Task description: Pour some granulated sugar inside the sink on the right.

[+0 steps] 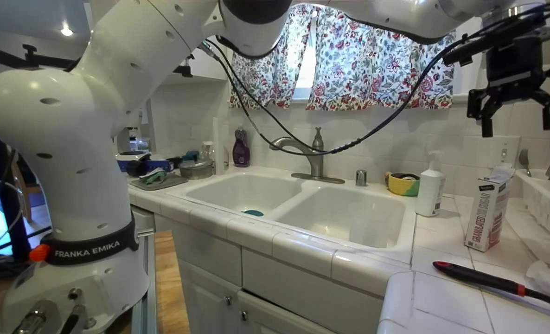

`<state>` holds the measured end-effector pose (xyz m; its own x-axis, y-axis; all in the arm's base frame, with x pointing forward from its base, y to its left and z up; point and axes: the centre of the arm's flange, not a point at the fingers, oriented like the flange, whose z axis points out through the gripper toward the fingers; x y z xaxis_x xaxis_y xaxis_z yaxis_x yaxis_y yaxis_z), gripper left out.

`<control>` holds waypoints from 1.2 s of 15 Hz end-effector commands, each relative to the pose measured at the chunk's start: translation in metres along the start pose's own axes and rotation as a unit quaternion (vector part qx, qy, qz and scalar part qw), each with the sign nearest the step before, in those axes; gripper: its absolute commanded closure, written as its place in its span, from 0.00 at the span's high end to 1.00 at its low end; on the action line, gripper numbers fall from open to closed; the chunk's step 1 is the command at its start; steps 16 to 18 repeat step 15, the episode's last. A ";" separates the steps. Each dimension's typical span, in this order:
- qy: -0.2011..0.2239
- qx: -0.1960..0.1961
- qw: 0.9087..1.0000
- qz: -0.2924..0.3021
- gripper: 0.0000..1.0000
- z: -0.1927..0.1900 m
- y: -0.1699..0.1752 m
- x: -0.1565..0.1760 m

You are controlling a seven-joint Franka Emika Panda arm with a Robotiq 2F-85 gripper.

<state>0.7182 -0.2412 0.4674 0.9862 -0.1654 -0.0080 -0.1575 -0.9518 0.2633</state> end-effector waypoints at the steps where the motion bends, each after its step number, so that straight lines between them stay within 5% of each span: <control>1: -0.084 -0.019 0.996 0.000 1.00 -0.014 -0.013 -0.062; 5: -0.130 0.003 0.991 -0.010 1.00 -0.014 -0.024 -0.102; 10: -0.116 0.006 0.992 -0.054 1.00 -0.018 -0.032 -0.125; 11: -0.124 0.014 0.992 -0.030 1.00 -0.021 -0.025 -0.082; 18: -0.122 0.016 0.991 -0.044 1.00 -0.022 -0.029 -0.096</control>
